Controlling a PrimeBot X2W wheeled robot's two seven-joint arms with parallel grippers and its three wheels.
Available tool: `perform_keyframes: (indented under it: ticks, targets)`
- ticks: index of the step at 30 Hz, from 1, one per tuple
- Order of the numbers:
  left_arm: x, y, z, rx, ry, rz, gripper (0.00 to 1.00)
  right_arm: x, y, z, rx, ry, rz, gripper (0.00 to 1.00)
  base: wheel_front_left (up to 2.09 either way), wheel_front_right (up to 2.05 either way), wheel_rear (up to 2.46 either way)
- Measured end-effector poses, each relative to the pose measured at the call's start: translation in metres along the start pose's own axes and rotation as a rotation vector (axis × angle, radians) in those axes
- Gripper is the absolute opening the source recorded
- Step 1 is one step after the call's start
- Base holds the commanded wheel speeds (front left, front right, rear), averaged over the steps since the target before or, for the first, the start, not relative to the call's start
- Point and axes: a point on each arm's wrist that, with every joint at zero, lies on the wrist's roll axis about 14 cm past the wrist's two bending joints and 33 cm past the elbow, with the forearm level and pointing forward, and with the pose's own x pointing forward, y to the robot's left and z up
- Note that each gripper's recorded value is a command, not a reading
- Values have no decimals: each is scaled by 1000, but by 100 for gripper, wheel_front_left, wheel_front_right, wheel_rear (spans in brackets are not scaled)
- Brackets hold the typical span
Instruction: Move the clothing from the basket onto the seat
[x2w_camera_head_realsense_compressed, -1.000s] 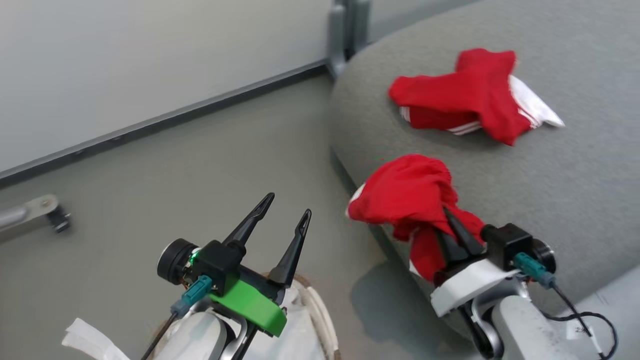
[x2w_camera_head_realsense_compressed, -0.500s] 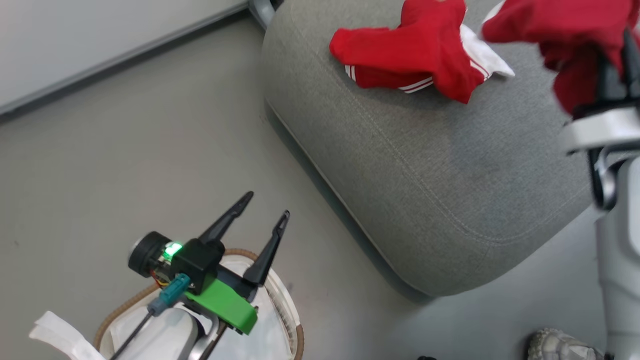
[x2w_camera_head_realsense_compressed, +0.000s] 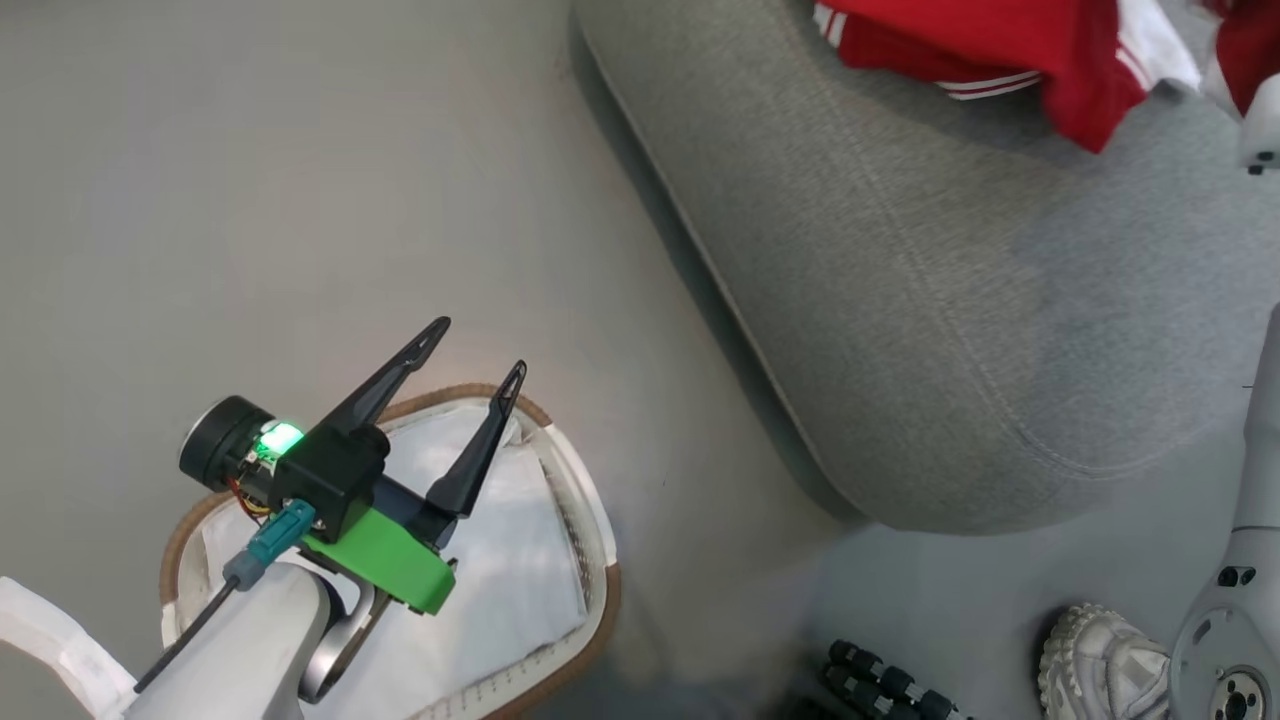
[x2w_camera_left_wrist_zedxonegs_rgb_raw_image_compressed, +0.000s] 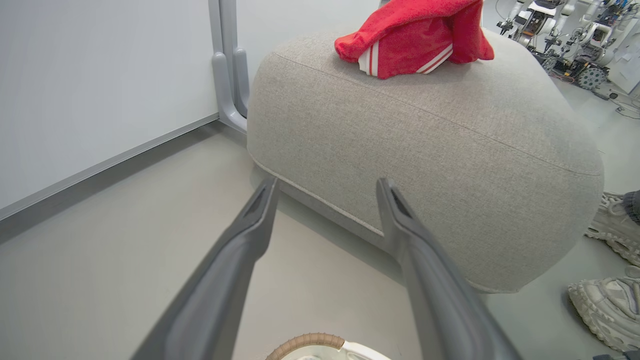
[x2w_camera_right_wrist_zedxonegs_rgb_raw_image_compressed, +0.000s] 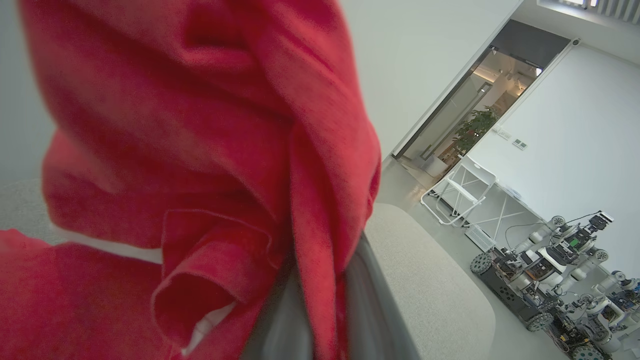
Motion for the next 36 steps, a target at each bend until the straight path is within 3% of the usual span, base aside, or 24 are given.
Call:
perform_keyframes:
  ticks: [3,4,5,6,16,29,36]
  targets:
    - [-8,14,-15,-16,30,32,100,0,11,-33,-1,89,-15,0,0,0,0]
    - [-10,18,-18,-25,37,44,100,0,16,-42,-1,112,-11,7,0,0,0]
    - [-13,22,-22,-33,44,59,100,-1,23,-52,7,136,-8,42,0,0,0]
    - [-17,27,-26,-37,52,74,100,-2,30,-59,18,148,-3,98,0,0,0]
    - [-33,39,-30,-60,72,159,100,-34,70,-99,80,231,86,100,0,0,0]
    - [-47,26,-2,-73,32,263,100,-97,62,-71,219,160,147,100,0,0,0]
    - [-90,57,23,-44,-16,474,100,-127,127,-21,432,69,352,100,0,0,0]
